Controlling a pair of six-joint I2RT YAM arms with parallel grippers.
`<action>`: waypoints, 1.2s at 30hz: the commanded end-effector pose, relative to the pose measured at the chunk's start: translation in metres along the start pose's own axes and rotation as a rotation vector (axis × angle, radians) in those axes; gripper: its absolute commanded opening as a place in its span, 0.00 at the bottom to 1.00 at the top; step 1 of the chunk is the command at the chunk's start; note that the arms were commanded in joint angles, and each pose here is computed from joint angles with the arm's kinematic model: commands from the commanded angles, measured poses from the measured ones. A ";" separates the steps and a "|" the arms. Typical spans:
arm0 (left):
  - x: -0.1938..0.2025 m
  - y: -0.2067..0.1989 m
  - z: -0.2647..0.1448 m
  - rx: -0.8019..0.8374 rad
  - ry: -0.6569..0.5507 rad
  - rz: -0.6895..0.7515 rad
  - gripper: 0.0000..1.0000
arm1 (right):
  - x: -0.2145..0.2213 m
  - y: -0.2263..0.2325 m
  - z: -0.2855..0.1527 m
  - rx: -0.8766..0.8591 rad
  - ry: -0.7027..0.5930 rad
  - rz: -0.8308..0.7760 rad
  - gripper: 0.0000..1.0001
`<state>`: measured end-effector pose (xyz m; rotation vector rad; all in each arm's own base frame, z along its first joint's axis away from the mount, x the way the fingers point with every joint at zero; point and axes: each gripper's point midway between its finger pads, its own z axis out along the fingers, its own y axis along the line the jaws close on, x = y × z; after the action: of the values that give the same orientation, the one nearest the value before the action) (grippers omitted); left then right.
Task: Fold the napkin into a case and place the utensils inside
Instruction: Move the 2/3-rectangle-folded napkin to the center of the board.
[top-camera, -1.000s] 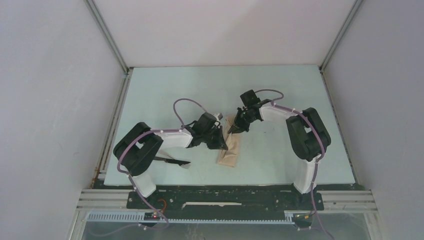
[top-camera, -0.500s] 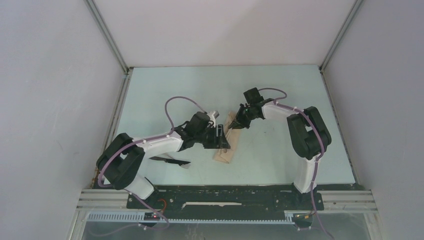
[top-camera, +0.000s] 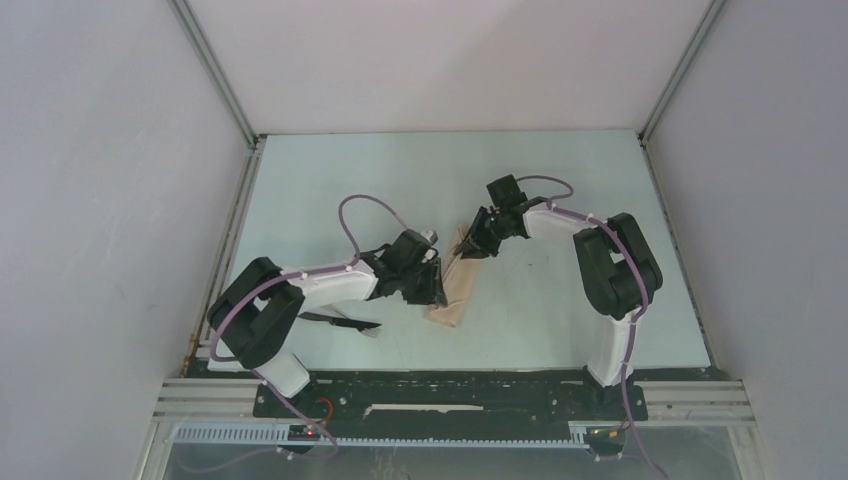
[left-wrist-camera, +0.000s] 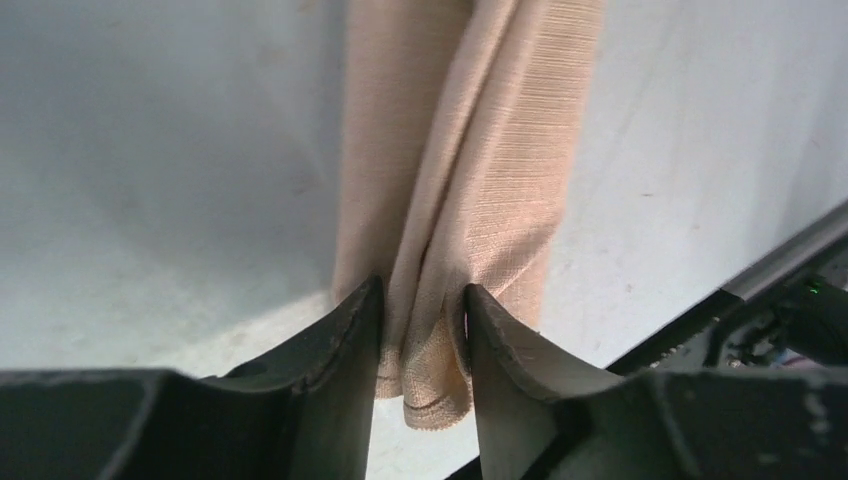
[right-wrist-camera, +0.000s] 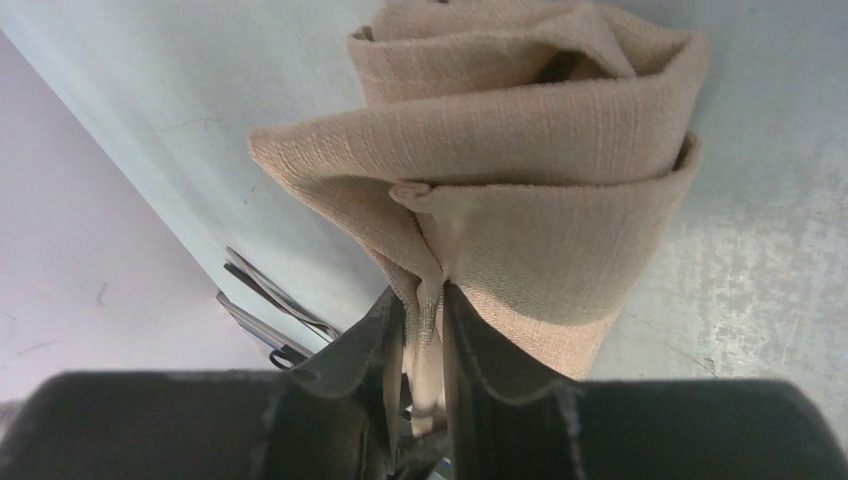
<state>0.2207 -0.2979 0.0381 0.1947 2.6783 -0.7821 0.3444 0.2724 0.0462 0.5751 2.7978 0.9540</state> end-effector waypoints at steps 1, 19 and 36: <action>-0.003 0.026 -0.008 -0.093 -0.048 -0.044 0.40 | -0.016 0.024 -0.010 -0.080 -0.042 -0.077 0.32; 0.012 0.031 0.000 -0.040 -0.032 -0.106 0.35 | 0.007 0.046 -0.029 -0.297 0.031 -0.317 0.71; -0.012 0.003 -0.039 0.035 -0.124 -0.055 0.71 | -0.019 0.050 0.023 -0.392 -0.020 -0.262 0.65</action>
<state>0.2155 -0.2778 0.0404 0.0599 2.6317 -0.8330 0.3694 0.3089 0.0623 0.1653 2.5469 1.3353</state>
